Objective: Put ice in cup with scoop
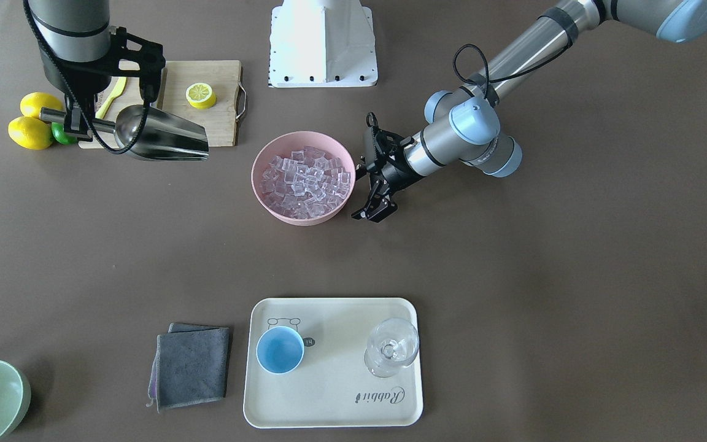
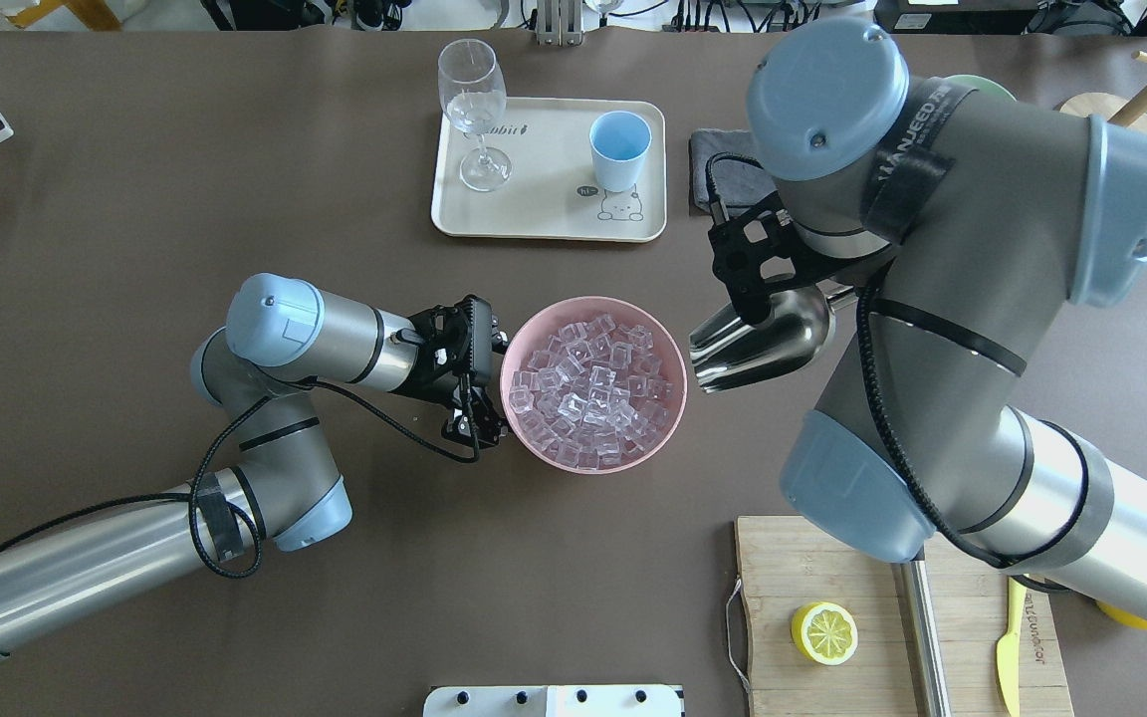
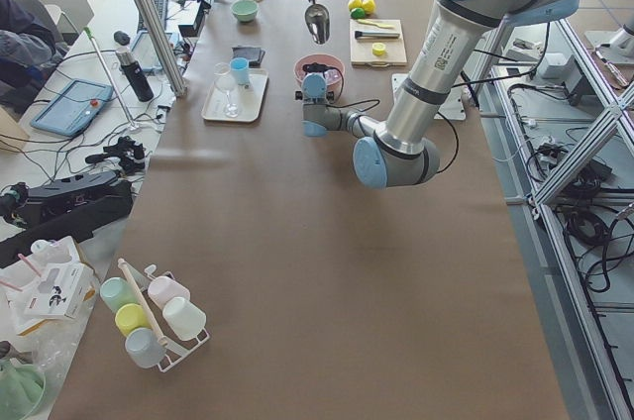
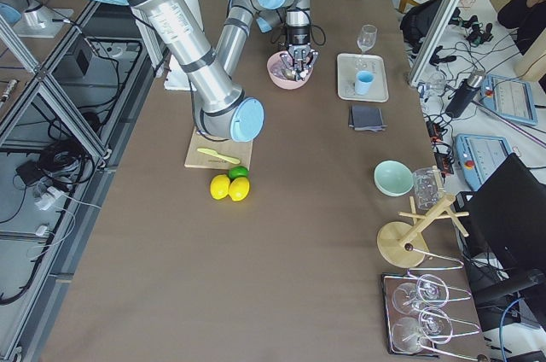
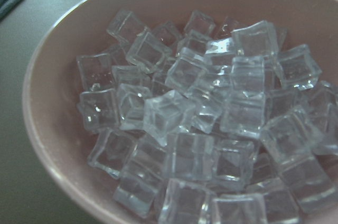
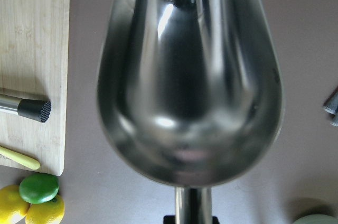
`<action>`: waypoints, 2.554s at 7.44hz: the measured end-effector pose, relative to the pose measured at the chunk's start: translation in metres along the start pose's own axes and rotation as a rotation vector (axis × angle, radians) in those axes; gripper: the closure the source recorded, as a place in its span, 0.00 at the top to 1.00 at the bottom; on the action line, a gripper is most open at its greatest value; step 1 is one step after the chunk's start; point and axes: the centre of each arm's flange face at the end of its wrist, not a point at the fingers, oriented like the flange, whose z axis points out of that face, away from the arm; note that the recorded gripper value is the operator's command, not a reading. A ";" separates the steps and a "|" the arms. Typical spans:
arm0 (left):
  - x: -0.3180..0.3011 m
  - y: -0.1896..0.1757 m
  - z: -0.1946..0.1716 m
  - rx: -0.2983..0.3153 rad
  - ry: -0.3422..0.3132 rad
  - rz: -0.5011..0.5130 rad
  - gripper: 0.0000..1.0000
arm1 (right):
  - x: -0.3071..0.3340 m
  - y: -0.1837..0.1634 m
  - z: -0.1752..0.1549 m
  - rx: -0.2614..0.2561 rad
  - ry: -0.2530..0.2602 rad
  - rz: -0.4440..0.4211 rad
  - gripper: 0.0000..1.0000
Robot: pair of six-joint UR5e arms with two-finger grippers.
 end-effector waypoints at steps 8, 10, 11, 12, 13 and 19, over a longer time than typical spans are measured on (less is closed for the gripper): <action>0.006 -0.001 0.004 0.001 0.011 0.002 0.98 | -0.005 -0.089 0.023 -0.101 -0.020 -0.009 0.00; 0.006 -0.001 0.004 0.003 0.011 0.003 0.98 | -0.005 -0.098 0.028 -0.112 -0.028 0.007 0.00; 0.006 -0.002 0.004 0.003 0.011 0.003 0.98 | -0.002 -0.102 0.029 -0.118 -0.033 0.010 0.00; 0.006 -0.002 0.004 0.003 0.011 0.003 0.98 | 0.003 -0.108 0.030 -0.126 -0.039 0.020 0.00; 0.006 -0.001 0.004 0.003 0.011 0.003 0.98 | 0.008 -0.115 0.031 -0.134 -0.045 0.040 0.00; 0.006 -0.001 0.004 0.005 0.013 0.004 0.98 | 0.024 -0.141 0.040 -0.159 -0.074 0.093 0.00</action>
